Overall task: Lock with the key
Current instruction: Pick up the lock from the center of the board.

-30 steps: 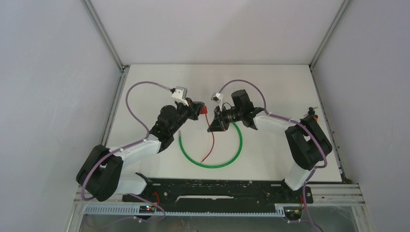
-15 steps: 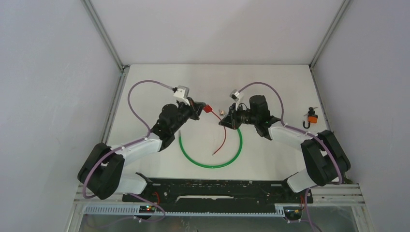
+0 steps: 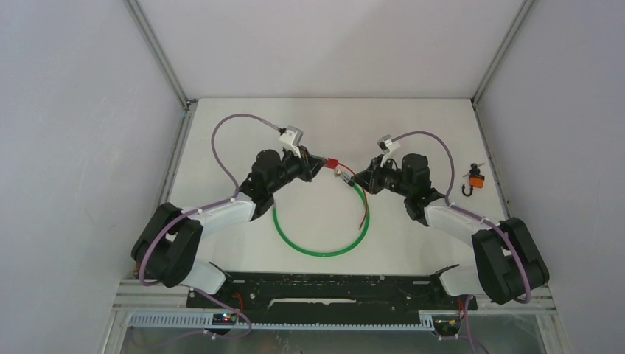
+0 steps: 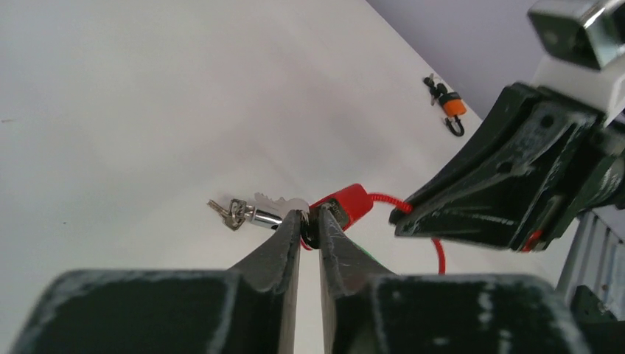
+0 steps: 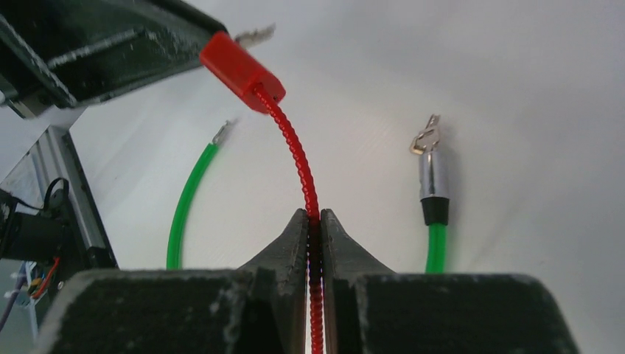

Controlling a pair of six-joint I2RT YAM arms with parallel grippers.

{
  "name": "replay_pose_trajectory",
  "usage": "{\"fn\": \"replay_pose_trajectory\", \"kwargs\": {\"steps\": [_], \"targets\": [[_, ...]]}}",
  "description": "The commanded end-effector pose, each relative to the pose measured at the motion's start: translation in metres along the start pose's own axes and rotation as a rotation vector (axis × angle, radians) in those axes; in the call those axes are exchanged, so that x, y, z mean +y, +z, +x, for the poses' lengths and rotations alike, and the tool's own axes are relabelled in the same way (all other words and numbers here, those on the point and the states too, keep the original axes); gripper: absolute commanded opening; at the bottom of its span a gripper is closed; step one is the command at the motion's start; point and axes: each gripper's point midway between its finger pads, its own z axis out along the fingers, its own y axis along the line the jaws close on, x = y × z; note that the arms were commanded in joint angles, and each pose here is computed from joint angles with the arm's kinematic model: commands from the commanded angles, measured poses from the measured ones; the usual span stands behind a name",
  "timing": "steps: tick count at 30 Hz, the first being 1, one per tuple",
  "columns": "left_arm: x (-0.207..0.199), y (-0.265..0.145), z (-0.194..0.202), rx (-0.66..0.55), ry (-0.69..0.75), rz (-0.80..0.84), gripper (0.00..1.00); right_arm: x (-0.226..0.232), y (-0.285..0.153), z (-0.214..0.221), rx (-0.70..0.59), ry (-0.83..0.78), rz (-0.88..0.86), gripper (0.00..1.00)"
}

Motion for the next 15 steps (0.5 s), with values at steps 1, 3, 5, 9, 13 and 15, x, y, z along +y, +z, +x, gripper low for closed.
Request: {"fn": "replay_pose_trajectory", "kwargs": {"steps": [1, 3, 5, 9, 13, 15], "targets": [[-0.018, 0.001, 0.012, 0.070, 0.010, 0.091, 0.24, 0.013, -0.005, -0.062, -0.213, -0.094, -0.020, 0.06], [-0.017, 0.000, 0.011, 0.067, 0.011, 0.081, 0.34, 0.016, -0.004, -0.062, -0.211, -0.099, -0.036, 0.05], [-0.014, -0.003, 0.009, 0.053, 0.017, 0.061, 0.41, 0.016, -0.003, -0.061, -0.209, -0.101, -0.043, 0.05], [-0.001, -0.017, -0.005, -0.036, 0.034, -0.029, 0.53, 0.019, 0.000, -0.058, -0.191, -0.123, -0.042, 0.05], [0.017, -0.040, -0.021, -0.135, 0.075, -0.150, 0.55, 0.023, 0.010, -0.052, -0.136, -0.142, -0.054, 0.03], [0.025, -0.051, -0.030, -0.186, 0.096, -0.206, 0.55, 0.022, 0.018, -0.046, -0.091, -0.151, -0.047, 0.01]]}}
